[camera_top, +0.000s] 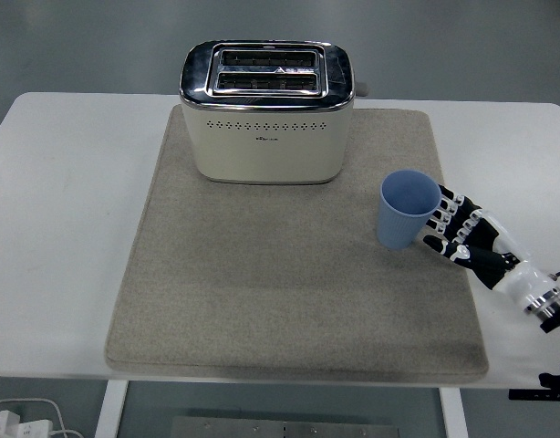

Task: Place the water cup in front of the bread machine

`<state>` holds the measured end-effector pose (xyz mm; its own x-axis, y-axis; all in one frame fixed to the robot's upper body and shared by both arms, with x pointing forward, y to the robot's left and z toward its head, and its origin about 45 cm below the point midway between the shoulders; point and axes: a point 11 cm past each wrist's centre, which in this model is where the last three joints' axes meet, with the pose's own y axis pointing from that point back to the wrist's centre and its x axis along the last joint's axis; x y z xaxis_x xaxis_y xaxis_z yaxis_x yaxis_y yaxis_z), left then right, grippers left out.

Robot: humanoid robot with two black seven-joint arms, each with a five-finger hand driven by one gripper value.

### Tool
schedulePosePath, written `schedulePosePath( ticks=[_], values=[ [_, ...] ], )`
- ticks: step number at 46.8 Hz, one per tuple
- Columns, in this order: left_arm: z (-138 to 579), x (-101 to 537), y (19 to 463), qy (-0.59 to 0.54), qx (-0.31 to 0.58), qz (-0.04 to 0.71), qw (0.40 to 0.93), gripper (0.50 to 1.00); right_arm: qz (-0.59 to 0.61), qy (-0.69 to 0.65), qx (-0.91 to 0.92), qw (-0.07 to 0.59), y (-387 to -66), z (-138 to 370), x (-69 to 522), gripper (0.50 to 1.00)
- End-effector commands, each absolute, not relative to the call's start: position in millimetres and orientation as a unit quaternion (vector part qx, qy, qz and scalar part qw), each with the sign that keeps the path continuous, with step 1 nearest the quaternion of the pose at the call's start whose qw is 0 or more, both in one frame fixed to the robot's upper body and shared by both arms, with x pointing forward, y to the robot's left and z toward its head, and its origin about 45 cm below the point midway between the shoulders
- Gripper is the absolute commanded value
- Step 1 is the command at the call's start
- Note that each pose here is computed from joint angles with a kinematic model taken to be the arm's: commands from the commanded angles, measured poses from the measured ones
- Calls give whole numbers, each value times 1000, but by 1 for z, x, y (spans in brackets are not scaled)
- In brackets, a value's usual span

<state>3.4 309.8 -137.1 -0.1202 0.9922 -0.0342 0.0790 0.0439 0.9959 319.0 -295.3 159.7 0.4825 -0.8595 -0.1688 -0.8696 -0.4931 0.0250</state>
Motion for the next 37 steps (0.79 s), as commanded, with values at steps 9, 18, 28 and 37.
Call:
schedulePosePath(
  ticks=[9,18,28,37],
  values=[
    [-137,3,310,558,480,498,458,1000,76,498,-863,38,-283,160,322,926],
    [-137,3,310,558,480,498,459,1000,71,496,-864,48,-272,164,328,926],
    [-137,3,310,559,479,498,458,1000,67,488,-869,49,-264,163,329,926],
    [-137,3,310,558,480,499,458,1000,62,487,-870,47,-264,164,331,926]
  ],
)
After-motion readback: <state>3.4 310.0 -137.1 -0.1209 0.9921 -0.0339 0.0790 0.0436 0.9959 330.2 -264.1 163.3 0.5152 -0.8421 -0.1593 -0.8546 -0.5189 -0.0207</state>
